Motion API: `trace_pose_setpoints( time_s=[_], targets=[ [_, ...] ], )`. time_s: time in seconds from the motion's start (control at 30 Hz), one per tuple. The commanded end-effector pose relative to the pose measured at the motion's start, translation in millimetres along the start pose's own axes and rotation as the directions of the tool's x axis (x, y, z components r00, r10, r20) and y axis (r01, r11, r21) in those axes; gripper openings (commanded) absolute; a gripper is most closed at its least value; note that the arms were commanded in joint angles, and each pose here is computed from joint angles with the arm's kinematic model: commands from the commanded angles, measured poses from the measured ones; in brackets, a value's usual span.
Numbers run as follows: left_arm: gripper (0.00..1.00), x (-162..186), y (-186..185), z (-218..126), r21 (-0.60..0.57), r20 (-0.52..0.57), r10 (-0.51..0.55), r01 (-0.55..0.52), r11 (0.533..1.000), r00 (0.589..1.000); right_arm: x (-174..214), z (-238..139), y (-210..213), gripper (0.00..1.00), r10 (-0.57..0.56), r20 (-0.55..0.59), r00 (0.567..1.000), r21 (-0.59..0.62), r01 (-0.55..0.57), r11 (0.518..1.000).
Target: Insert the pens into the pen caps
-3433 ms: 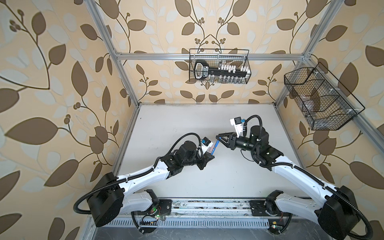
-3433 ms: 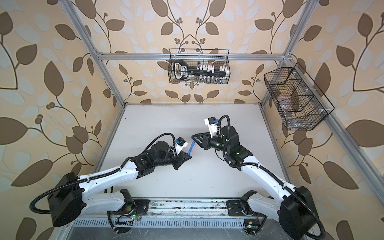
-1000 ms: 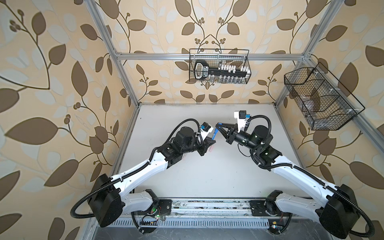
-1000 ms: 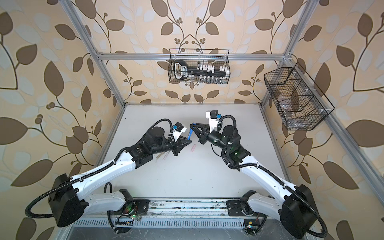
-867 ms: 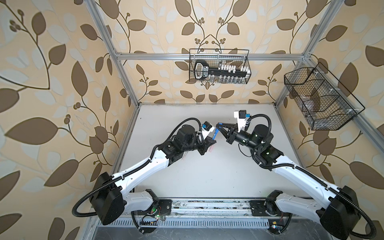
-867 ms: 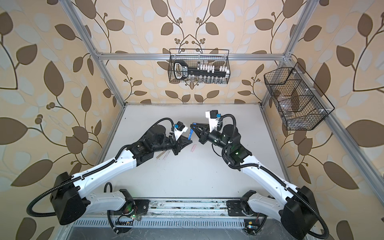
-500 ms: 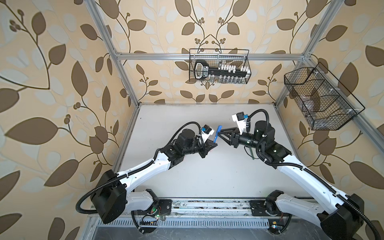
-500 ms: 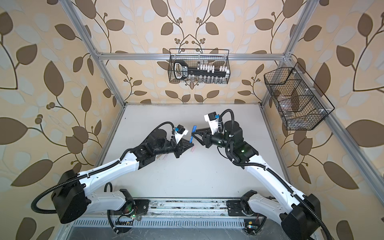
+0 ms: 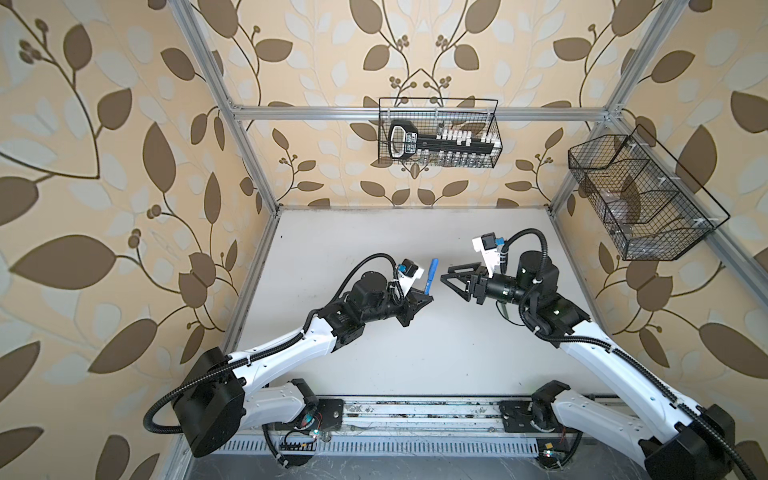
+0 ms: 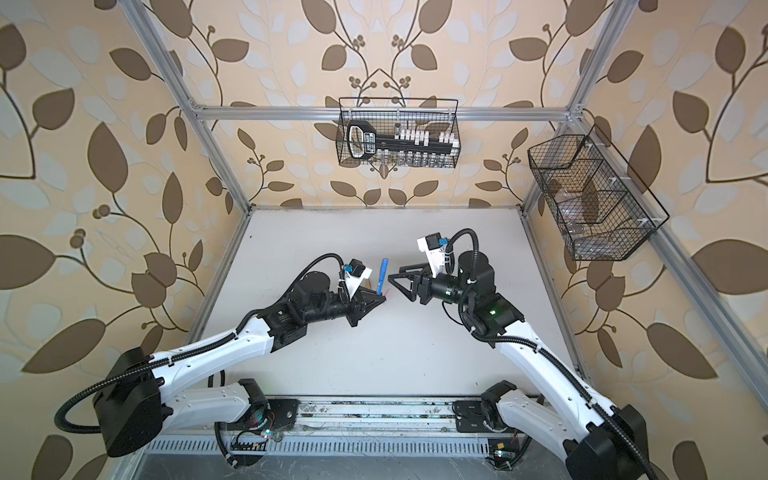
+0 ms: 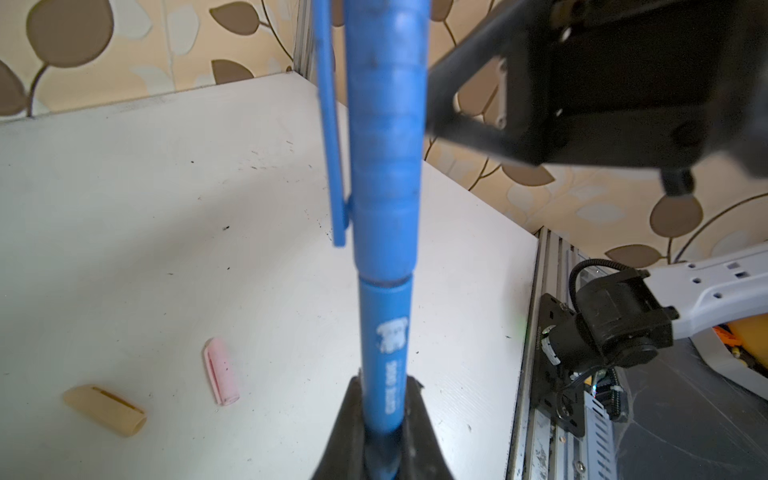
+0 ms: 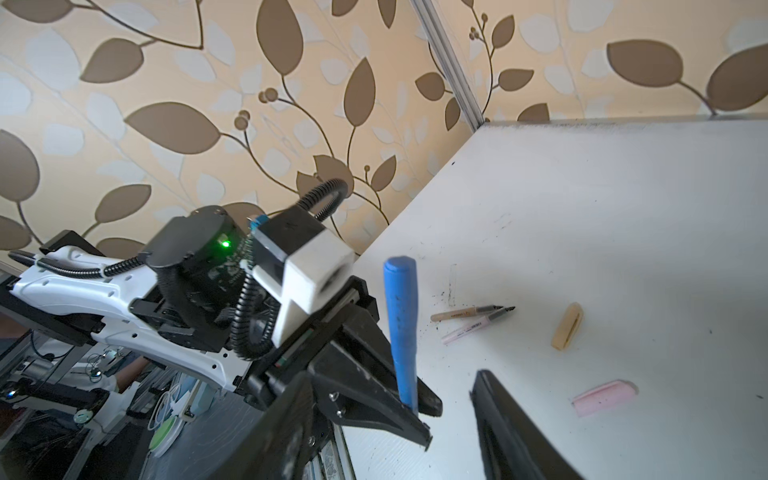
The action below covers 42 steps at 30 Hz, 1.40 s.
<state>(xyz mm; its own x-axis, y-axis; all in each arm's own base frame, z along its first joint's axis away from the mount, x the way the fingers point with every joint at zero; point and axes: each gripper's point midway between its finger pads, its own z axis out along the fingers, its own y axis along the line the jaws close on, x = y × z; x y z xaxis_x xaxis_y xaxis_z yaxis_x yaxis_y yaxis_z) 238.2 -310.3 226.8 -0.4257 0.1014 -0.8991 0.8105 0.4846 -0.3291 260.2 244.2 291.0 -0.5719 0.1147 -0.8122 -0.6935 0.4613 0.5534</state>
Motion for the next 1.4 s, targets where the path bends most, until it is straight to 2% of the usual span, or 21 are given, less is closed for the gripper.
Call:
trace_pose_setpoints(
  time_s=[0.0,0.87,1.0,1.23,1.27,1.37],
  targets=[
    [0.00,-21,-17,-8,0.060,0.079,0.011,-0.015,0.998,0.997,-4,9,16,0.62,-0.028,-0.008,1.000,-0.067,0.028,0.997],
    [0.00,-13,-26,-2,0.122,0.057,-0.022,0.015,0.992,0.998,-38,27,15,0.54,-0.049,0.007,0.999,-0.091,0.049,0.995],
    [0.00,-12,-26,2,0.126,0.045,-0.022,0.016,0.992,0.999,-35,30,15,0.41,-0.038,-0.006,0.999,-0.102,0.038,0.994],
    [0.00,-24,-19,5,0.082,0.083,0.001,-0.008,0.997,0.997,-19,33,9,0.03,-0.011,-0.041,0.999,-0.094,0.007,0.996],
    [0.00,-30,-18,5,0.069,0.104,0.011,-0.018,0.997,0.995,-15,33,8,0.00,-0.006,-0.047,0.999,-0.093,0.002,0.996],
    [0.00,-55,-9,-1,-0.003,0.199,0.045,-0.045,0.999,0.979,-3,34,3,0.00,0.016,-0.066,0.998,-0.080,-0.021,0.997]
  ],
)
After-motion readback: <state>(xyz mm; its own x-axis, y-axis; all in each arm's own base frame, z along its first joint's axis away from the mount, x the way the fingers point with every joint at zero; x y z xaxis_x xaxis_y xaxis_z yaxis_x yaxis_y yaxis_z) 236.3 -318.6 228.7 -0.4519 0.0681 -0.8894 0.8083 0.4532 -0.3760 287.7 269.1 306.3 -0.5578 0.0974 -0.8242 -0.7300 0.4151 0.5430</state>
